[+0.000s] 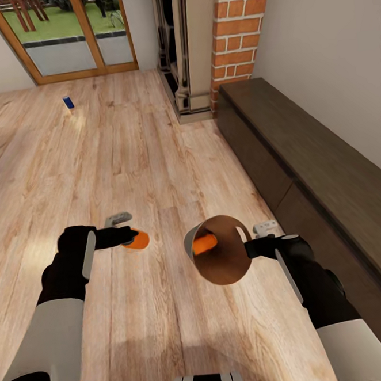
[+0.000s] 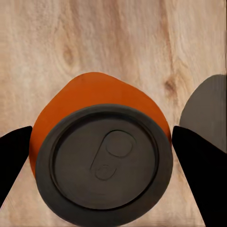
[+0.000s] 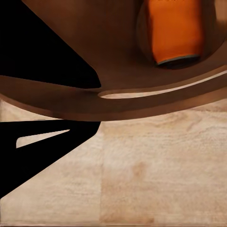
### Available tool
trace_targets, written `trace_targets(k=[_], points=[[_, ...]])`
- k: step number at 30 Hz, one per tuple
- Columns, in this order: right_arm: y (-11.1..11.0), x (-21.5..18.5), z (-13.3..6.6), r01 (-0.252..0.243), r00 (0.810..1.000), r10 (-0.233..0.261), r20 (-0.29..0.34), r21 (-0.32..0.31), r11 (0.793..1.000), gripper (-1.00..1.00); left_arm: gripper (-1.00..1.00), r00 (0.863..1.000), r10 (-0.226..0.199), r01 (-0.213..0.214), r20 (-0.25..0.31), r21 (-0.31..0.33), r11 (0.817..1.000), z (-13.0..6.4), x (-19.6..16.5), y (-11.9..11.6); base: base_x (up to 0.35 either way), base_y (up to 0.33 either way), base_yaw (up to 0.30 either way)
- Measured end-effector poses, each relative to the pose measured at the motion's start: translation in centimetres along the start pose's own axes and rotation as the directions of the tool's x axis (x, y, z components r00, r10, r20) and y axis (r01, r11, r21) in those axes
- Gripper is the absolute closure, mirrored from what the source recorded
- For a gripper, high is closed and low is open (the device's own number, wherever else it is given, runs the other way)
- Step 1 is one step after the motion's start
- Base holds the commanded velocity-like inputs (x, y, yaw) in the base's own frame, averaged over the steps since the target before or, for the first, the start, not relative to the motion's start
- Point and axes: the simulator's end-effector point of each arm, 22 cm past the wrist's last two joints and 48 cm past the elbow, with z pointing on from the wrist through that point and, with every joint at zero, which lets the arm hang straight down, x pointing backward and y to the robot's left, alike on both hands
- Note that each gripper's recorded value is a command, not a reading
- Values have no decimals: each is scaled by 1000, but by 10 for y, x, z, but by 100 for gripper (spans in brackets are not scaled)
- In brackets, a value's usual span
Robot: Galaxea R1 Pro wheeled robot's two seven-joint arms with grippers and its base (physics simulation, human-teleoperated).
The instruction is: Put the three can of soda from the living room inside the tash can in the kitchen.
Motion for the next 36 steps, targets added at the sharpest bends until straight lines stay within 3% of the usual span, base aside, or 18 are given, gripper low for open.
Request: trace_targets(k=[7,13,18,21,27,35,36], points=[[13,-15,-12,25,1000,-26,-9,-19,999,100,100,999,45,-44,-2,121,992,-18,-12,-26,0,0,0],[15,-21,-15,39,999,-39,-8,-19,999,100,100,993,104,-90,-60,205,975,-13,4,-55,0,0,0],[23,-16,-11,57,998,-58,-27,-33,998,100,100,991,121,-101,-61,265,959,-19,-2,-62,0,0,0],[26,-11,-9,75,996,-76,-51,-26,997,100,100,991,125,-103,-43,345,933,-30,-18,-76,0,0,0],[43,0,-2,93,991,-98,-89,-58,994,100,100,991,134,-116,-16,411,904,-43,-37,-90,0,0,0],[38,6,9,100,985,-105,-134,-48,994,100,100,990,144,-130,7,476,870,-68,-52,-82,0,0,0],[38,8,12,96,984,-102,-145,-51,994,100,100,990,144,-130,12,511,850,-76,-53,-85,0,0,0]])
